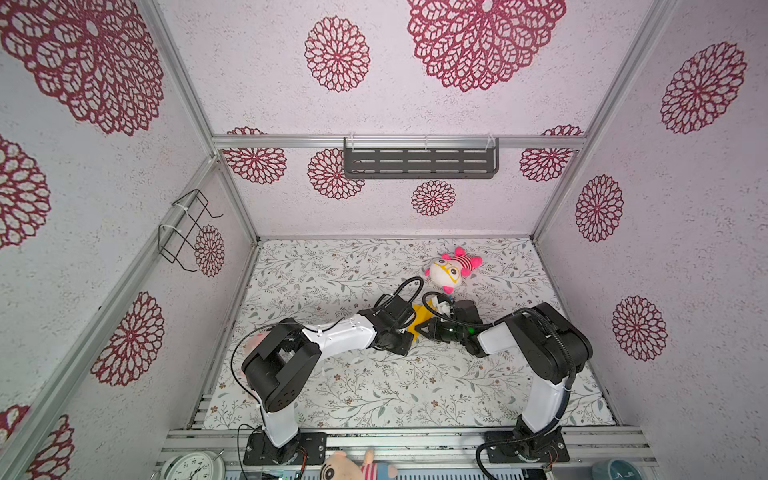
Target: Fold a paper plane with a square sheet of paper (pick it up from the middle)
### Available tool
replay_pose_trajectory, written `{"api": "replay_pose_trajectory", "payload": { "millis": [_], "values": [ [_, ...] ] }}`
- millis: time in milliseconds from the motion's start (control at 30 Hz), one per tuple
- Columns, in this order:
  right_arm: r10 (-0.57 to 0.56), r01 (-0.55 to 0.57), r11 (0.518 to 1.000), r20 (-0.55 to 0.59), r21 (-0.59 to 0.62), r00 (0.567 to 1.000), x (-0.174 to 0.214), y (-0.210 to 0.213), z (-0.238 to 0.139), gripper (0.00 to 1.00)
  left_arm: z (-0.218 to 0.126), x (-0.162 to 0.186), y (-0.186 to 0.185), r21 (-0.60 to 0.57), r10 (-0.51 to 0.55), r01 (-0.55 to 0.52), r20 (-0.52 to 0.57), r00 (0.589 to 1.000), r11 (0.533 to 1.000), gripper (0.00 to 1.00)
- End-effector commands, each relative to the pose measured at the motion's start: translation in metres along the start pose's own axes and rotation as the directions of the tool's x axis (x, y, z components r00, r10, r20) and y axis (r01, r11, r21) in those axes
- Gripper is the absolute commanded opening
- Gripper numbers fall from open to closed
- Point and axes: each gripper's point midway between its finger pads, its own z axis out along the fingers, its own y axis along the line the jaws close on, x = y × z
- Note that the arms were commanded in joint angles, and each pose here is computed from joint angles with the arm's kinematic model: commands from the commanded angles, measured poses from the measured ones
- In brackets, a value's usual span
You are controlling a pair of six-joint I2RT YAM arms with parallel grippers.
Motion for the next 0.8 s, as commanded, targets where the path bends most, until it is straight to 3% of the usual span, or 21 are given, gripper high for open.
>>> {"api": "replay_pose_trajectory", "payload": {
  "millis": [0, 267, 767],
  "values": [
    [0.114, -0.103, 0.985, -0.065, 0.141, 0.991, 0.031, -0.041, 0.003, 0.12, 0.005, -0.015, -0.009, 0.000, 0.043, -0.043, 0.041, 0.998, 0.999, 0.05],
    [0.144, -0.134, 0.981, -0.064, 0.141, 0.987, 0.033, -0.042, 0.003, 0.12, 0.024, -0.017, -0.008, -0.027, 0.064, -0.063, 0.006, 0.998, 0.998, 0.05],
    [0.162, -0.151, 0.976, -0.064, 0.157, 0.985, 0.034, -0.046, 0.004, 0.11, 0.033, 0.020, 0.002, -0.105, 0.062, -0.071, -0.080, 0.995, 0.992, 0.04]
  ]
}}
